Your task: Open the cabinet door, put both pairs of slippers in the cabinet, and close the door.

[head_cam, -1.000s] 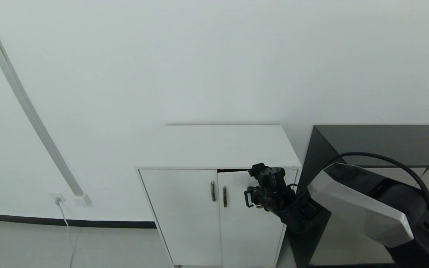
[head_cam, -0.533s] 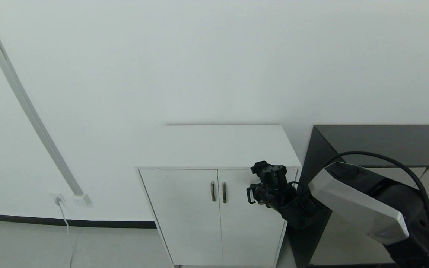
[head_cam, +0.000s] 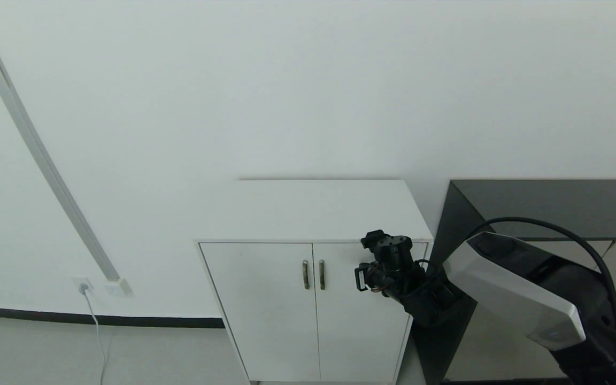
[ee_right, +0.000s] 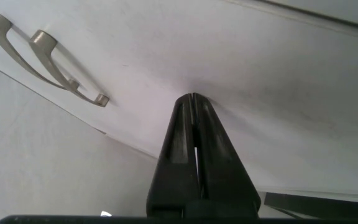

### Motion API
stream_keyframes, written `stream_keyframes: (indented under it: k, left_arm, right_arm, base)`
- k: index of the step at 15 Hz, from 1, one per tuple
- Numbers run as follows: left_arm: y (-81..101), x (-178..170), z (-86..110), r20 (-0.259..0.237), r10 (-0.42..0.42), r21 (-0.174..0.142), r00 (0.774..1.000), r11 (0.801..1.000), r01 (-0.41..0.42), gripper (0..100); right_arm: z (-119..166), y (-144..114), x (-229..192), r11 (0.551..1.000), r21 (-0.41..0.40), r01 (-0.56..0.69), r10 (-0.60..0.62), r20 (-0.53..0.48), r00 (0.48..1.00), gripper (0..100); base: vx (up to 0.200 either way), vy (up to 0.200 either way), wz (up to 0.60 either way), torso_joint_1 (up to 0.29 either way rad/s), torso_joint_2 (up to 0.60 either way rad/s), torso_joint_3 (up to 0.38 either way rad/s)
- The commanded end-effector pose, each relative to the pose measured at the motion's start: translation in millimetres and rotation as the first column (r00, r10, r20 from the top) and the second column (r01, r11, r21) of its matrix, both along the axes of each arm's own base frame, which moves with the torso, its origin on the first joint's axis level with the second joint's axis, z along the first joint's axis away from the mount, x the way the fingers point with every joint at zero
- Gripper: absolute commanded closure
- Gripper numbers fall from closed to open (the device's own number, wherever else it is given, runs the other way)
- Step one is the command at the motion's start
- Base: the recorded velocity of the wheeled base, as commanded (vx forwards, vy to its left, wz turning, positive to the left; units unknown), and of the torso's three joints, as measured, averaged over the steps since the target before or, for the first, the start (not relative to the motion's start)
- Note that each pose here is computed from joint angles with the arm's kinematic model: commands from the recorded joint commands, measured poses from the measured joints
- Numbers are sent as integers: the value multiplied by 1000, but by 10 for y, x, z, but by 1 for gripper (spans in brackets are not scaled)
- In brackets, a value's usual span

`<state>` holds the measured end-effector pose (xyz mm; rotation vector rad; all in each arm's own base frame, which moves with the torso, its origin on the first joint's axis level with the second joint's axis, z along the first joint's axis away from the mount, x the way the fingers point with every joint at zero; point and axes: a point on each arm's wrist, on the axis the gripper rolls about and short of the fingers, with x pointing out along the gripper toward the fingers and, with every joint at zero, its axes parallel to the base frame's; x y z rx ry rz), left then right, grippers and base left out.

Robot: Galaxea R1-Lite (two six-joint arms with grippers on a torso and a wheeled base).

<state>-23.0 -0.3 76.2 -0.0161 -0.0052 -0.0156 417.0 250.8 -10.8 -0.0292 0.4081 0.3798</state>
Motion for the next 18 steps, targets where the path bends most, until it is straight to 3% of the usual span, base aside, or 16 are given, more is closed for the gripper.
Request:
stream_keyframes:
  k: [1,18]
  left_arm:
    - [0,1,0,-1,0,-1,1000,1000,0,100]
    - [0,1,0,-1,0,-1,1000,1000,0,100]
  right_arm:
    - [-23,16,29,1000,2,1,-1,5,1000,100]
    - [16,-14,113,1000,1,15,-15,9,1000,100]
  base:
    - [0,0,0,0,0,0]
    - [0,0,0,0,0,0]
